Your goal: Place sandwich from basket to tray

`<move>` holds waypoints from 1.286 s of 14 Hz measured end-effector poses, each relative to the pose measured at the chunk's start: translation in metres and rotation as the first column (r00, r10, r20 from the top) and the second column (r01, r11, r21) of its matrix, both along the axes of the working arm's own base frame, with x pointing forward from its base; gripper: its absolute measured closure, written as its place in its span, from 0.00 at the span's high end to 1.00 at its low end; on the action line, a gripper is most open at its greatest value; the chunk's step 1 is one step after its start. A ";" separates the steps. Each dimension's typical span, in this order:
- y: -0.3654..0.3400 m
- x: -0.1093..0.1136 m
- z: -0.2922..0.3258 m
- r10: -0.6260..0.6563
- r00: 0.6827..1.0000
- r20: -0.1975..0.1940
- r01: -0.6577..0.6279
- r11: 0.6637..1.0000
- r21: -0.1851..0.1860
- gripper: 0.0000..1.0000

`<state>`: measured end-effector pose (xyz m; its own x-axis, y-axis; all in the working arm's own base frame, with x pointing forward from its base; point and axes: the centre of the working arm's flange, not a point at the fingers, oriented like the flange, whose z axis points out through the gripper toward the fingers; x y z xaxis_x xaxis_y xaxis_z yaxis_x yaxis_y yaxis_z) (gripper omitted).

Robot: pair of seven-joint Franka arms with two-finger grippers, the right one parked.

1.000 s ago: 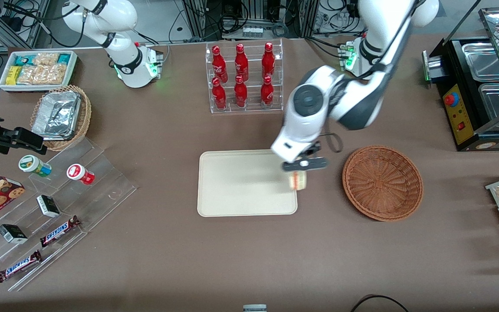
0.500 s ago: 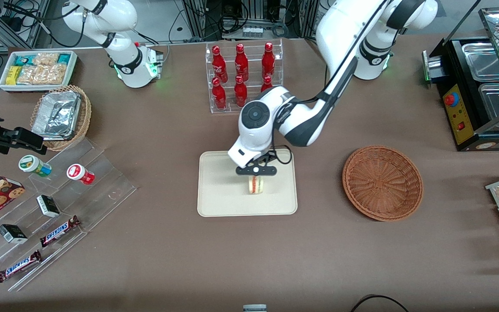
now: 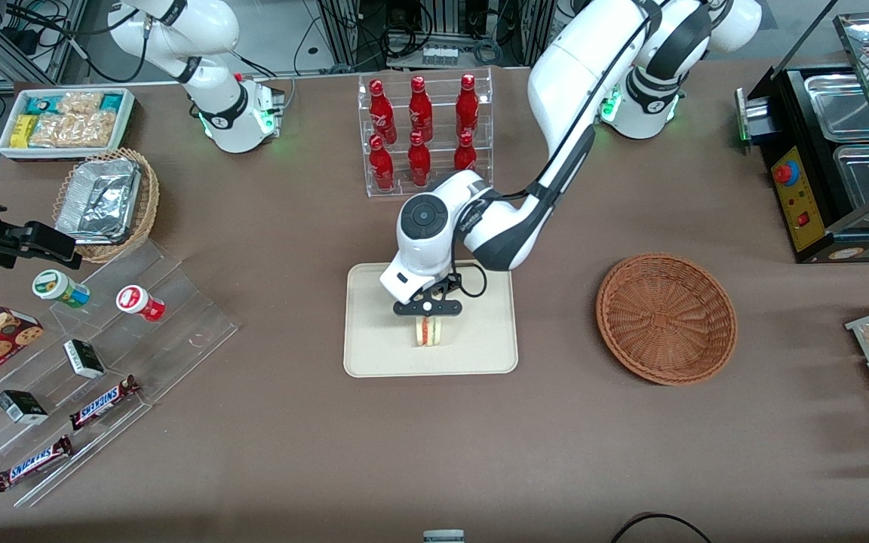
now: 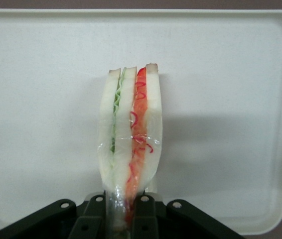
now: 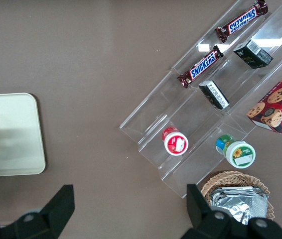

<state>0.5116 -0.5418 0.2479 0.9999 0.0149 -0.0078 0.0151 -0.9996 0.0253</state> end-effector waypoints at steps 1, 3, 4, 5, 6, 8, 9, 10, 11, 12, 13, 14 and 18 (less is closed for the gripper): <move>0.000 0.000 -0.005 0.007 1.000 0.002 -0.007 1.000 0.007 0.15; -0.002 0.001 -0.008 0.015 1.000 0.008 -0.015 1.000 0.002 0.15; -0.002 0.001 -0.007 0.016 1.000 0.011 -0.016 1.000 -0.001 0.19; -0.003 0.002 -0.006 0.018 1.000 0.014 -0.018 1.000 -0.004 0.29; -0.003 0.003 -0.004 0.022 1.000 0.018 -0.021 1.000 -0.009 0.38; -0.005 0.006 0.003 0.030 0.999 0.030 -0.030 0.999 -0.021 0.58; -0.006 0.009 0.010 0.040 0.998 0.039 -0.039 0.999 -0.030 0.70; -0.007 0.012 0.019 0.053 0.997 0.051 -0.051 0.998 -0.040 0.78; -0.006 0.015 0.031 0.071 0.996 0.062 -0.068 0.996 -0.049 0.90; -0.001 0.021 0.051 0.102 0.992 0.074 -0.098 0.994 -0.055 0.98; 0.009 0.029 0.076 0.150 0.985 0.082 -0.145 0.988 -0.057 0.99; 0.026 0.040 0.104 0.206 0.975 0.088 -0.201 0.978 -0.058 0.99; 0.123 0.064 0.217 0.347 0.936 0.054 -0.348 0.937 0.024 0.99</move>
<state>0.5756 -0.4190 0.4653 0.9313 0.3611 0.0469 0.3614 -0.9324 0.0025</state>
